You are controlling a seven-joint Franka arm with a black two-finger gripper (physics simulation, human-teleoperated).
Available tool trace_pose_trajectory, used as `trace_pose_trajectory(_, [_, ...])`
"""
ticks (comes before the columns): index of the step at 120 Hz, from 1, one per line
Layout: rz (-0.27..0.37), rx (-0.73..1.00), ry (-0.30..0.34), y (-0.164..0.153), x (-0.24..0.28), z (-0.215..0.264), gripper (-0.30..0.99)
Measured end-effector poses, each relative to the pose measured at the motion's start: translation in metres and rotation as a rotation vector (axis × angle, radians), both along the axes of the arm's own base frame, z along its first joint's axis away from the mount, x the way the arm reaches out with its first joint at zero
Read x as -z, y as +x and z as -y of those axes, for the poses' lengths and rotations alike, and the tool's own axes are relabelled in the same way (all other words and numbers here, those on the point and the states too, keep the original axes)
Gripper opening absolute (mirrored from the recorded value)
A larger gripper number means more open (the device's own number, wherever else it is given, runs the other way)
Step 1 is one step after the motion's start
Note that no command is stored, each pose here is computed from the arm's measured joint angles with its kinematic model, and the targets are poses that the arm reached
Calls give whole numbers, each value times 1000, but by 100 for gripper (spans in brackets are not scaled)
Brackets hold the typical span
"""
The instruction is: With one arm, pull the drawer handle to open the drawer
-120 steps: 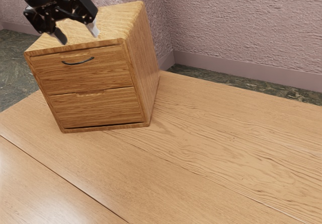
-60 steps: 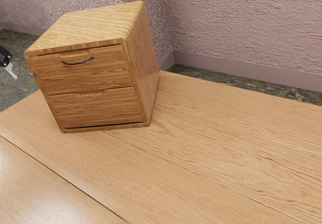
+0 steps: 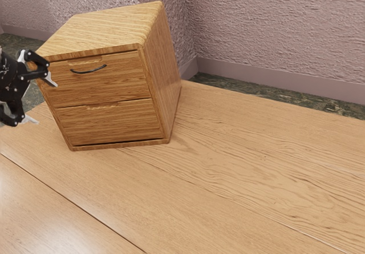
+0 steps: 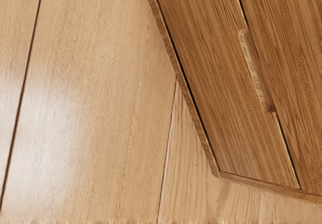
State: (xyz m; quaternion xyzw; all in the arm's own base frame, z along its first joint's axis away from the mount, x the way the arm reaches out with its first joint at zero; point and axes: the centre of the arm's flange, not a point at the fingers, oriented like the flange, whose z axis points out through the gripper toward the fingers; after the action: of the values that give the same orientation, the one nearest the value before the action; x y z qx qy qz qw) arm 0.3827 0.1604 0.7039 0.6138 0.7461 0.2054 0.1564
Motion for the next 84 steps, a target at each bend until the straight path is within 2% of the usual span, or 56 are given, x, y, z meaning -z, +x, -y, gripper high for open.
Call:
trace_pose_trajectory(34, [59,-79,-40,22,7,-2,67])
trace_pose_trajectory(70, [101,-138,-59,44,8,-19,66])
trace_pose_trajectory(84, [98,-149,-63,57,11,-26,66])
